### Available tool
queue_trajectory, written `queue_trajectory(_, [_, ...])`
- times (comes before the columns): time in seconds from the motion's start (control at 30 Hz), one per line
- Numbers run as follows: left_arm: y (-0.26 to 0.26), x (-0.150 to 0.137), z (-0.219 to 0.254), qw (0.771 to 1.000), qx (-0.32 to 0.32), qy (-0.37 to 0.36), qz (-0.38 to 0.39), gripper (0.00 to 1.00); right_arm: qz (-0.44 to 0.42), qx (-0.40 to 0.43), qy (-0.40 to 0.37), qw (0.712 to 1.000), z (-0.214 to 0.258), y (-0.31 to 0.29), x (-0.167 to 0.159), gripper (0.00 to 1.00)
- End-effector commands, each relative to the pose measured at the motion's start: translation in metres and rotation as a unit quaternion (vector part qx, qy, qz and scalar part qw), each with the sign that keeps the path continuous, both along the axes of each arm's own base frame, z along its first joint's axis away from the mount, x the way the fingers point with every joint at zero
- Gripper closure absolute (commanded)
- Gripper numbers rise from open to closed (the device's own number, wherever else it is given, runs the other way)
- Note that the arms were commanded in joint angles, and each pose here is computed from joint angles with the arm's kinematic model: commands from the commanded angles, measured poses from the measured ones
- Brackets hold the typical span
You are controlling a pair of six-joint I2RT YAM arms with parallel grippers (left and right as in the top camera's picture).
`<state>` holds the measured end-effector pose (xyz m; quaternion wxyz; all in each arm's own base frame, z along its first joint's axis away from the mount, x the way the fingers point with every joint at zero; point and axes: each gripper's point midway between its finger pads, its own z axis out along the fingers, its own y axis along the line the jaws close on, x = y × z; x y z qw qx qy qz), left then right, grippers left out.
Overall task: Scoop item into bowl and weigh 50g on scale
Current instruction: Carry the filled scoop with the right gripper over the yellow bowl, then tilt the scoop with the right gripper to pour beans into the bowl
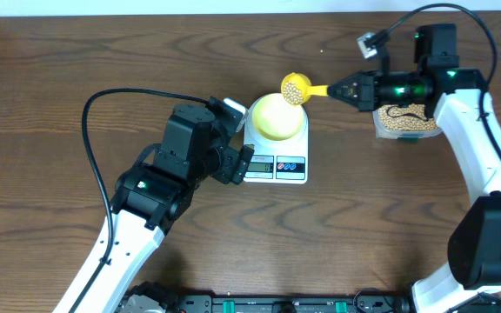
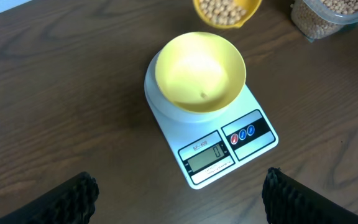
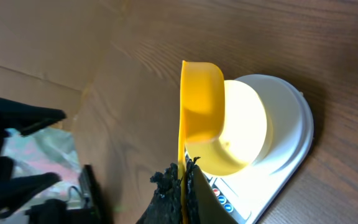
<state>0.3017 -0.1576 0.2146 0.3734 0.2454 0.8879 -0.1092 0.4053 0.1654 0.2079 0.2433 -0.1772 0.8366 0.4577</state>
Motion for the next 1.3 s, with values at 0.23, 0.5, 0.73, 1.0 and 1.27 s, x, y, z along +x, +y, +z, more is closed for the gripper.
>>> queue_trajectory(0.23, [-0.001, 0.0, -0.002, 1.0, -0.001, 0.003, -0.003, 0.13, -0.003, -0.106, -0.036, 0.994, -0.028, 0.015, 0.007, 0.99])
queue_trajectory(0.5, [-0.001, 0.0, -0.002, 1.0, -0.001, 0.004, -0.003, 0.13, 0.04, -0.149, -0.11, 0.982, -0.032, 0.014, 0.009, 0.99])
queue_trajectory(0.73, [-0.001, 0.0, -0.002, 1.0, -0.001, 0.003, -0.003, 0.13, 0.072, -0.163, -0.156, 0.972, -0.032, 0.014, 0.009, 0.99])
queue_trajectory(1.0, [-0.001, 0.0, -0.002, 1.0, -0.001, 0.003, -0.003, 0.13, 0.106, -0.178, -0.203, 0.957, -0.032, 0.015, 0.009, 0.99])
queue_trajectory(1.27, [-0.001, 0.0, -0.002, 1.0, -0.001, 0.004, -0.003, 0.14, 0.141, -0.185, -0.236, 0.944, -0.032, 0.025, 0.004, 0.99])
